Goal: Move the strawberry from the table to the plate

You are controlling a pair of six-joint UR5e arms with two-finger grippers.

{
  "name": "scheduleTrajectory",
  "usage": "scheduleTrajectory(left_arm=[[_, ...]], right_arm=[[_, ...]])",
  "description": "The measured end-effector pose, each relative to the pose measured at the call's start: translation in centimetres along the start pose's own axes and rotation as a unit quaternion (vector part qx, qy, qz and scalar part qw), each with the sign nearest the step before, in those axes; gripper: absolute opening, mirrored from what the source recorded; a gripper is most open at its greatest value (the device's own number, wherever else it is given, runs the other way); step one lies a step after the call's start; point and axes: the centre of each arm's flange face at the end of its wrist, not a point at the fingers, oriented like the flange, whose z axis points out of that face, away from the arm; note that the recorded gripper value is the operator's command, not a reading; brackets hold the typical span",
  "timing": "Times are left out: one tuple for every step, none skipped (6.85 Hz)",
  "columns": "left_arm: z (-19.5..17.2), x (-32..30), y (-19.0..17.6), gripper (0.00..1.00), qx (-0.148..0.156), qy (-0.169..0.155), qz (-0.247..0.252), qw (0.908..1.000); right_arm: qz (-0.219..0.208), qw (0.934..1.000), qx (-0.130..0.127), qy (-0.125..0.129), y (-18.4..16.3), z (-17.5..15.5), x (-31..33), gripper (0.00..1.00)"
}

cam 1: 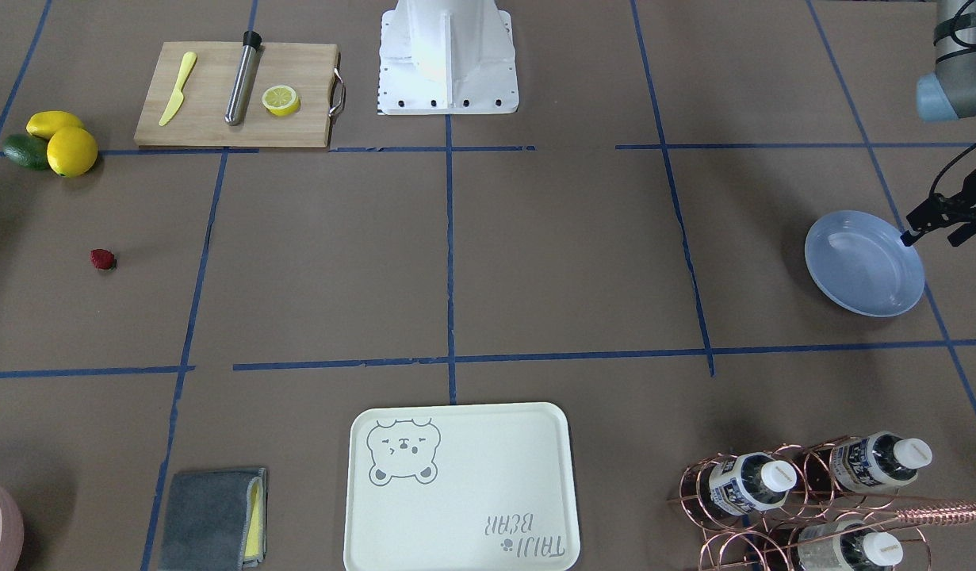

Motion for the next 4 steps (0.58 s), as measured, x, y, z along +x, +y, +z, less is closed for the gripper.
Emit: scheduleTrajectory(left_arm=[[0.5,0.0,0.1,0.85,-0.002,-0.001,0.001,1.0],[1.0,0.1,0.1,0.77,-0.006,-0.003,0.003,1.0],[1.7,0.3,0.0,0.64,-0.009,-0.007,0.005,0.9999],[2.4,0.4,0.0,0.52,-0.013,-0.01,0.007,0.9998]], right_arm=[[0.0,1.0,0.0,0.0,-0.1,0.0,0.0,1.0],[0.0,1.0,0.0,0.0,-0.1,0.0,0.0,1.0],[0.0,1.0,0.001,0.0,-0.2,-0.1,0.0,1.0],[-0.001,1.0,0.001,0.0,-0.2,-0.1,-0.1,1.0]])
